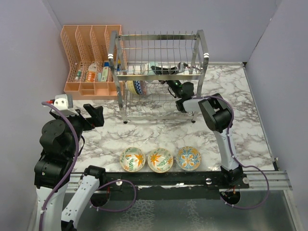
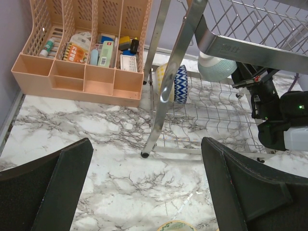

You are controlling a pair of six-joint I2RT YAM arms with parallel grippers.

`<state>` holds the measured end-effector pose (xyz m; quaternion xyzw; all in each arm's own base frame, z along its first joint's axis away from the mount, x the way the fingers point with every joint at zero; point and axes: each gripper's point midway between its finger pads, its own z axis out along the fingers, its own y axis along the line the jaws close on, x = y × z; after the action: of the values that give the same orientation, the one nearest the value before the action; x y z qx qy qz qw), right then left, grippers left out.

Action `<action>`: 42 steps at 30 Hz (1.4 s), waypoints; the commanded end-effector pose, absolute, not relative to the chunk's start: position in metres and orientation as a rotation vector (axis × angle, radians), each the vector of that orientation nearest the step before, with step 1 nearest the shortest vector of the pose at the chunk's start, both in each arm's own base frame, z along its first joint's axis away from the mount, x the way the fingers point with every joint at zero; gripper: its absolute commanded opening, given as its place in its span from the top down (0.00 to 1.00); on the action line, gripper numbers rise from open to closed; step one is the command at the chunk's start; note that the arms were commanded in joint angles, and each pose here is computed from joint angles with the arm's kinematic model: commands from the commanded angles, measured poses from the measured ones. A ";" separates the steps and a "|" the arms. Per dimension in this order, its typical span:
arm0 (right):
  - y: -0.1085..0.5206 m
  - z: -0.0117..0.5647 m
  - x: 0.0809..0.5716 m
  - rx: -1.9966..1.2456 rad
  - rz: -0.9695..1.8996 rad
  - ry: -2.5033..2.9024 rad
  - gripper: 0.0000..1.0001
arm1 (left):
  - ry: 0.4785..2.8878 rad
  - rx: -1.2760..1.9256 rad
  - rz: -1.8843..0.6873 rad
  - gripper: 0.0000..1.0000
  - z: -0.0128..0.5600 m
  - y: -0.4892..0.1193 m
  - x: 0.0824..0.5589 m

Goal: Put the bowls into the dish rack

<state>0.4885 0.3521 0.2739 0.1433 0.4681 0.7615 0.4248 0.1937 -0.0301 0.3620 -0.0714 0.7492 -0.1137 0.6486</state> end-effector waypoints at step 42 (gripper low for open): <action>0.358 0.245 0.499 0.299 1.756 1.182 0.99 | 1.672 -0.124 -0.258 0.01 0.371 -0.031 0.188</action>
<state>0.5003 0.3537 0.2238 0.1470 0.5101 0.7125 0.4589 0.1933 -0.0309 0.3619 -0.0648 0.7498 -0.1122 0.6488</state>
